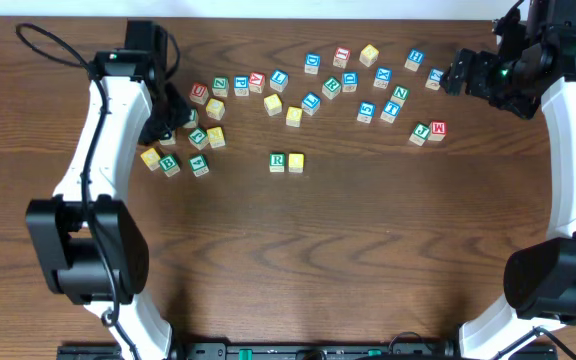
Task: Spell out ROBOT
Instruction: 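Reach the left gripper to the green B block and grasp it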
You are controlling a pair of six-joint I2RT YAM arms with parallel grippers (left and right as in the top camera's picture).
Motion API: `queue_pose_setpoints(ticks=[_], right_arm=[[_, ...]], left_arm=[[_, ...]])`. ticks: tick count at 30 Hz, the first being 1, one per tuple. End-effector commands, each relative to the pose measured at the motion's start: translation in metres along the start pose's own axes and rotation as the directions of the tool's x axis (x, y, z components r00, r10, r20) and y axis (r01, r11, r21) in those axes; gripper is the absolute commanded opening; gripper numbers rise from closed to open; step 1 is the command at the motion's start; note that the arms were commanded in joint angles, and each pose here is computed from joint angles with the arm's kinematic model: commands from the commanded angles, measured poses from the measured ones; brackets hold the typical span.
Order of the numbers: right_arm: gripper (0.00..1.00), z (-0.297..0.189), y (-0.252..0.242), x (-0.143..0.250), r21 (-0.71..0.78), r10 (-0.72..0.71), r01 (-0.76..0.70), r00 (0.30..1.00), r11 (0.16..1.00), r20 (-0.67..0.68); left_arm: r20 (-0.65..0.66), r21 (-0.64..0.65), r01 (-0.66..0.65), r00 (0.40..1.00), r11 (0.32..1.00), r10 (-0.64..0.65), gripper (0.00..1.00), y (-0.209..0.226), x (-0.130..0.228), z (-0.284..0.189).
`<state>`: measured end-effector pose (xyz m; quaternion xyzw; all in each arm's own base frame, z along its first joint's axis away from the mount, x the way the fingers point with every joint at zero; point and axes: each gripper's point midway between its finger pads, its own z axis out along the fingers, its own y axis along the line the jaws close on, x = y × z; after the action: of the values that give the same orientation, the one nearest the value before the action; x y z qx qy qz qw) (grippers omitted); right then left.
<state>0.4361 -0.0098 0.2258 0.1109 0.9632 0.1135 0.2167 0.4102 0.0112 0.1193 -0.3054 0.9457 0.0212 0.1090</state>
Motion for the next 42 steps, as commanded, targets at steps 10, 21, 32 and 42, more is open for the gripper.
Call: queue_pose_setpoints(ticks=[10, 21, 32, 42], right_arm=[[0.99, -0.004, -0.001, -0.003, 0.007, -0.013, 0.013, 1.0, 1.0, 0.012], [0.99, -0.004, -0.001, -0.003, 0.006, -0.013, 0.013, 1.0, 1.0, 0.012], [0.99, -0.004, 0.0, -0.003, 0.006, -0.013, 0.012, 1.0, 1.0, 0.012], [0.99, -0.004, -0.001, -0.002, 0.007, -0.012, 0.012, 1.0, 1.0, 0.008]], left_arm=[[-0.077, -0.09, 0.048, 0.996, 0.995, -0.055, 0.46, 0.032, 0.017, 0.048], [-0.074, -0.072, 0.043, 0.996, 0.996, -0.048, 0.46, 0.034, 0.029, 0.078], [-0.097, -0.055, 0.001, 0.995, 0.998, -0.006, 0.46, 0.036, 0.042, 0.093], [-0.092, -0.049, -0.014, 0.996, 0.999, 0.009, 0.45, 0.034, 0.04, 0.099]])
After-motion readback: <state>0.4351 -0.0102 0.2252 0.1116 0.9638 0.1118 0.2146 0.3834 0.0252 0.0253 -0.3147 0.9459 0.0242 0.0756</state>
